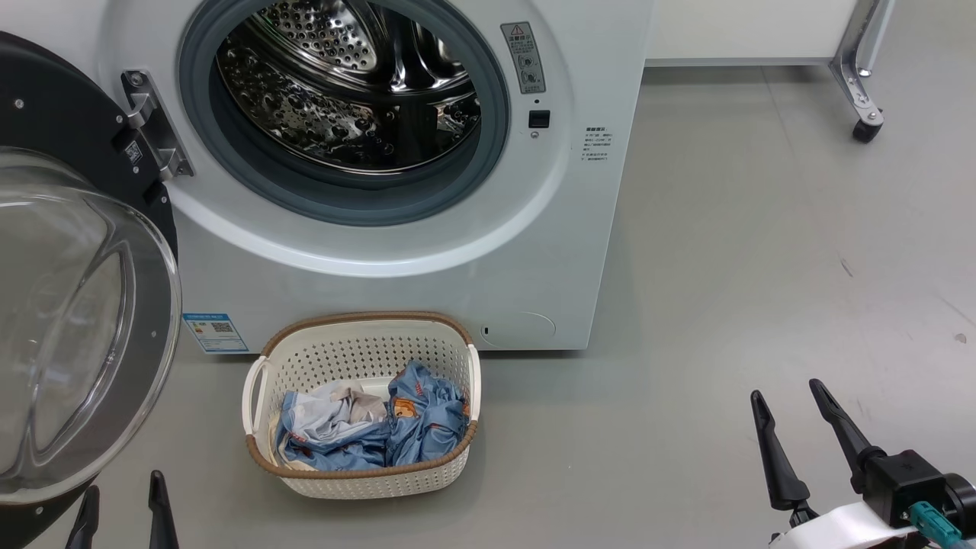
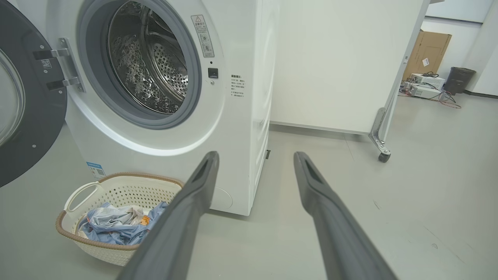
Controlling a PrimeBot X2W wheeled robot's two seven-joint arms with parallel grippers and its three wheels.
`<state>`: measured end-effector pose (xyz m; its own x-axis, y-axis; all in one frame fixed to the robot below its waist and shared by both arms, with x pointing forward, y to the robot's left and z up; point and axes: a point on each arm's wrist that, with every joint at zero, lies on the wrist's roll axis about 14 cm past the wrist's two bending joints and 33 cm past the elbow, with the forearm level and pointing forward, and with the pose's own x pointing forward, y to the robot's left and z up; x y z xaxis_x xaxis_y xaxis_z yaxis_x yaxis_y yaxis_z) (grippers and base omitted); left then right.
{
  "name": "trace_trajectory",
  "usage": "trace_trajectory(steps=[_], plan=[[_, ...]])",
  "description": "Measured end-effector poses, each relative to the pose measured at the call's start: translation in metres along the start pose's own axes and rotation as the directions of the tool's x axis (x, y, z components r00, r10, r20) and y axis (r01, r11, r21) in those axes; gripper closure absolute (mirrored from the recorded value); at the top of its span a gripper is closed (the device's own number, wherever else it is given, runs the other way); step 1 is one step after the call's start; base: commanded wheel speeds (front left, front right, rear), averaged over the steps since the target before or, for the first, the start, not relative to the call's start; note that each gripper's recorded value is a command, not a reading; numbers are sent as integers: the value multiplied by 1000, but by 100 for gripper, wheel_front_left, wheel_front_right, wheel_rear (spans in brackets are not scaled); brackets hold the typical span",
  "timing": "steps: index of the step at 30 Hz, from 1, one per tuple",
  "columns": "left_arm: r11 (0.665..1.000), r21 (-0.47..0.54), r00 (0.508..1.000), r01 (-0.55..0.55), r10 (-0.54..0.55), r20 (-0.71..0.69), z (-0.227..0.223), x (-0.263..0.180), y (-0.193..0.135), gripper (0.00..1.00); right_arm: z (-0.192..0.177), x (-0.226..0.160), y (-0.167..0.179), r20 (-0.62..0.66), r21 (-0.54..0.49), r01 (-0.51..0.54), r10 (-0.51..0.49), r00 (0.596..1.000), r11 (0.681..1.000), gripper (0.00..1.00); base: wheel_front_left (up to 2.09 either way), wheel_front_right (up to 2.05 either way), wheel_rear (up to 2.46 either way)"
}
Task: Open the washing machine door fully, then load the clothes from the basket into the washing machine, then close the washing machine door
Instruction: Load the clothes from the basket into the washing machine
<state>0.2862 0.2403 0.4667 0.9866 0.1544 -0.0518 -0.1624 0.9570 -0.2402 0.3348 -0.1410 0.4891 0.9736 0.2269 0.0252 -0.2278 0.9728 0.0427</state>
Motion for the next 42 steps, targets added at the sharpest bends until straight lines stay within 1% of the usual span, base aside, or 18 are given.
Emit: trace_trajectory(steps=[14, 30, 42], plan=[[1000, -2, 1000, 7, -7, 15, 4, 2, -3, 0, -1, -2, -1, -2, -1, 5, -5, 1000, 1000, 0, 40, -40, 0], [1000, 3, 999, -23, 23, 35, 10, 1, 3, 0, -1, -2, -1, -3, -1, 5, -5, 1000, 1000, 0, 95, -95, 0], [1000, 26, 999, -14, 13, 44, 13, 2, 1, 0, 0, -2, -1, -1, -1, 6, -6, 1000, 1000, 0, 71, -71, 0]])
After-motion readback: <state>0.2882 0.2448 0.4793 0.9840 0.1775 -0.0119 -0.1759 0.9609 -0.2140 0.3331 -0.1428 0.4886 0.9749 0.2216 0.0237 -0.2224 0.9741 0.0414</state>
